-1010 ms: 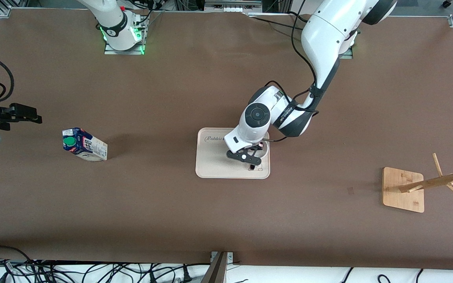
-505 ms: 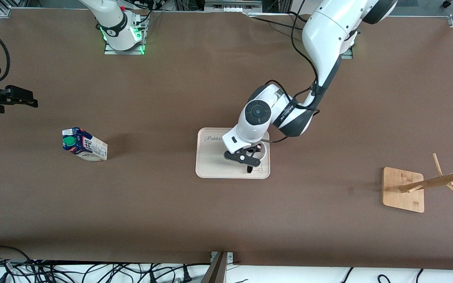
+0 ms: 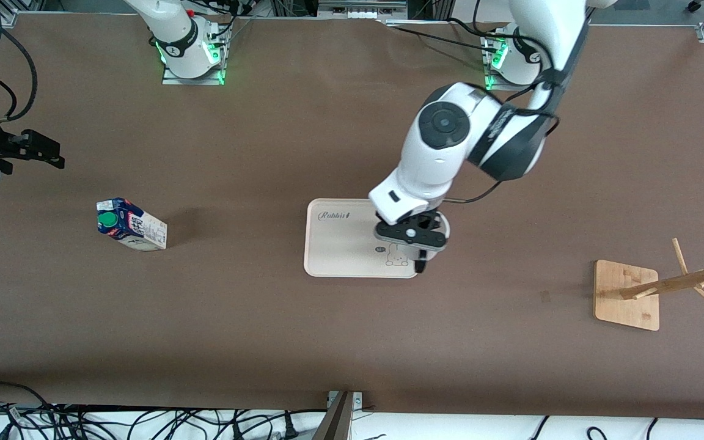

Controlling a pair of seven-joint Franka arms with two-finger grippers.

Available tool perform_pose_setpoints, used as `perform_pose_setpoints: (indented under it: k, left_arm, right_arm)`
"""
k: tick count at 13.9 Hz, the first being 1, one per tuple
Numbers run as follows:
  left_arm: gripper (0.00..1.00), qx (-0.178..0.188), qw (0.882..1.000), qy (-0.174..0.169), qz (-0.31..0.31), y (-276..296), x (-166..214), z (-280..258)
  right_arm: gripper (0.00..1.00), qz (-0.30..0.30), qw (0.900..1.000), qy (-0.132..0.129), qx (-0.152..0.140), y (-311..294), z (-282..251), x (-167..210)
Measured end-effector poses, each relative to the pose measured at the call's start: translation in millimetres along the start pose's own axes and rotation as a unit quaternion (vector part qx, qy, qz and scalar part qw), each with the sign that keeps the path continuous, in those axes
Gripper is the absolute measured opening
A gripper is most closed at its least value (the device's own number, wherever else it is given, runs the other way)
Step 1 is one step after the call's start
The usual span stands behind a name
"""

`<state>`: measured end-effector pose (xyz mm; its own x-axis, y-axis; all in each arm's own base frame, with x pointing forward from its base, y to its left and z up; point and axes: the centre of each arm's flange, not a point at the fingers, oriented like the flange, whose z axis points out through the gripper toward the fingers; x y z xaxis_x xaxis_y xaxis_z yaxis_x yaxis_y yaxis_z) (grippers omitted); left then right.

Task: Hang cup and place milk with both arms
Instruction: 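Lift the white mug and carry it to the wooden mug tree, then lower the mug handle onto a peg of the mug tree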

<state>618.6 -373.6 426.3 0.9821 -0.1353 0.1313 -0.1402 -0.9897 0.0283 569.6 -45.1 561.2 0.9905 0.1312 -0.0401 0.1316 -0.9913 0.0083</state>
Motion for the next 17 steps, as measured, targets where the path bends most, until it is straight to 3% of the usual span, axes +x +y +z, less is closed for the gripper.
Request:
perform_pose_setpoints:
  k: [2,4,7,11,17]
  left_arm:
    - [0.06,0.015,1.0,0.009,0.003,-34.4,9.1,-23.2]
    - [0.06,0.027,0.999,0.017,-0.001,-70.7,17.7,-36.6]
    - [0.06,0.029,0.999,0.018,-0.039,-127.9,29.2,-46.2]
    - [0.06,-0.043,0.991,-0.01,-0.126,-197.3,36.9,-53.4]
    - [0.06,-0.092,0.98,-0.015,-0.178,-246.5,27.6,-100.2]
  right_arm:
    - [1.0,0.001,1.0,0.005,-0.001,0.5,-5.4,-2.5]
    - [1.0,0.004,1.0,-0.007,0.002,0.2,-4.8,-6.3]
    - [1.0,0.021,1.0,-0.01,0.003,-2.0,-6.1,-6.8]
    - [1.0,0.055,0.998,-0.017,0.003,-11.1,-13.5,-9.7]
    - [1.0,0.059,0.998,-0.014,0.003,-8.9,-16.6,-8.5]
